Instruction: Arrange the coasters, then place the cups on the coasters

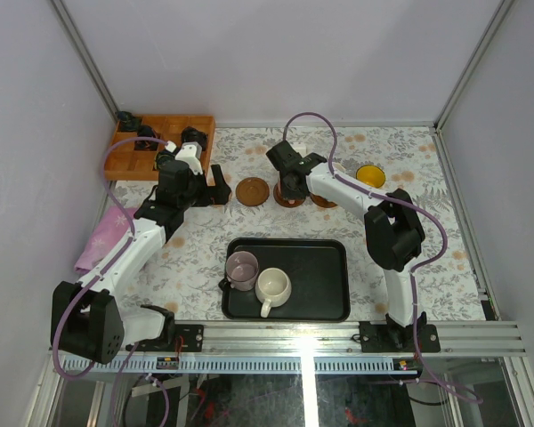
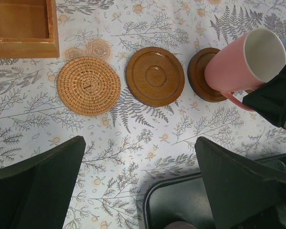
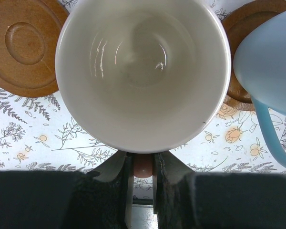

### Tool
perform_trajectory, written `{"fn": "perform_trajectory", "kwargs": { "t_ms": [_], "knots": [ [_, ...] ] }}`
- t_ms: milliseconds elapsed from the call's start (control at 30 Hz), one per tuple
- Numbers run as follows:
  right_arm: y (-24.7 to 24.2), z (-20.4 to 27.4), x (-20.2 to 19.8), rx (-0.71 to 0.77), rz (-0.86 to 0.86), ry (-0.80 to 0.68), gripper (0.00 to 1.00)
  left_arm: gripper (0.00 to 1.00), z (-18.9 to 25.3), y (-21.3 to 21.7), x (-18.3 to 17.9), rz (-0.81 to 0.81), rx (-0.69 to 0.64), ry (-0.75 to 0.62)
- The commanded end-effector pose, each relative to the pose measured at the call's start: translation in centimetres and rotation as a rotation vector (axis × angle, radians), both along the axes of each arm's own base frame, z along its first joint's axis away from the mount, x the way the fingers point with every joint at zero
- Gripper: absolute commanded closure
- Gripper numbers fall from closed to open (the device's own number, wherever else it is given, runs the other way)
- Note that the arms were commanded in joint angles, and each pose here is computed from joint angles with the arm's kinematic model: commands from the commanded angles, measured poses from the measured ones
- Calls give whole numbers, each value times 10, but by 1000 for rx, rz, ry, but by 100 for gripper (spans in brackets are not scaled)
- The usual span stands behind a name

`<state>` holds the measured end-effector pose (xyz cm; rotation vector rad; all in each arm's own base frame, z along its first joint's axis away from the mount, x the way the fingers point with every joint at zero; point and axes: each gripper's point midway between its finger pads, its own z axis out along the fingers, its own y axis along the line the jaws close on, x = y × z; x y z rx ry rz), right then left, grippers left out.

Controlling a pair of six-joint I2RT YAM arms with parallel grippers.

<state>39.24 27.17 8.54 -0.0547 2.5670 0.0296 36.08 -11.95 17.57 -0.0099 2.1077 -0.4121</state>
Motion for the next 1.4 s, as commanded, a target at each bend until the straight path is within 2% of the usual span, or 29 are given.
{"fn": "perform_trajectory", "kwargs": {
  "t_ms": [0, 600, 767, 833, 900, 1033, 1067, 1200, 1367],
  "knots": [
    [13, 40, 29, 62, -9, -134, 100, 0, 15, 2, 11, 11, -4, -65],
    [10, 14, 27, 25, -8, -100, 100, 0, 13, 2, 10, 8, -7, -63],
    [10, 12, 28, 17, -6, -97, 95, 0, 14, 2, 10, 9, -6, -64],
    [10, 13, 28, 14, -6, -94, 90, 0, 14, 3, 10, 13, -5, -63],
    [9, 15, 28, 14, -6, -94, 80, 0, 14, 3, 10, 12, -4, -65],
    [6, 23, 26, 17, -11, -101, 42, 0, 15, 3, 10, 12, -2, -67],
    [6, 26, 25, 20, -8, -102, 36, 0, 15, 3, 11, 11, -3, -66],
    [7, 36, 22, 37, -6, -112, 25, 0, 14, 3, 11, 13, -3, -63],
    [12, 52, 15, 63, 9, -134, 23, 0, 14, 3, 10, 12, -3, -61]
  ]
}}
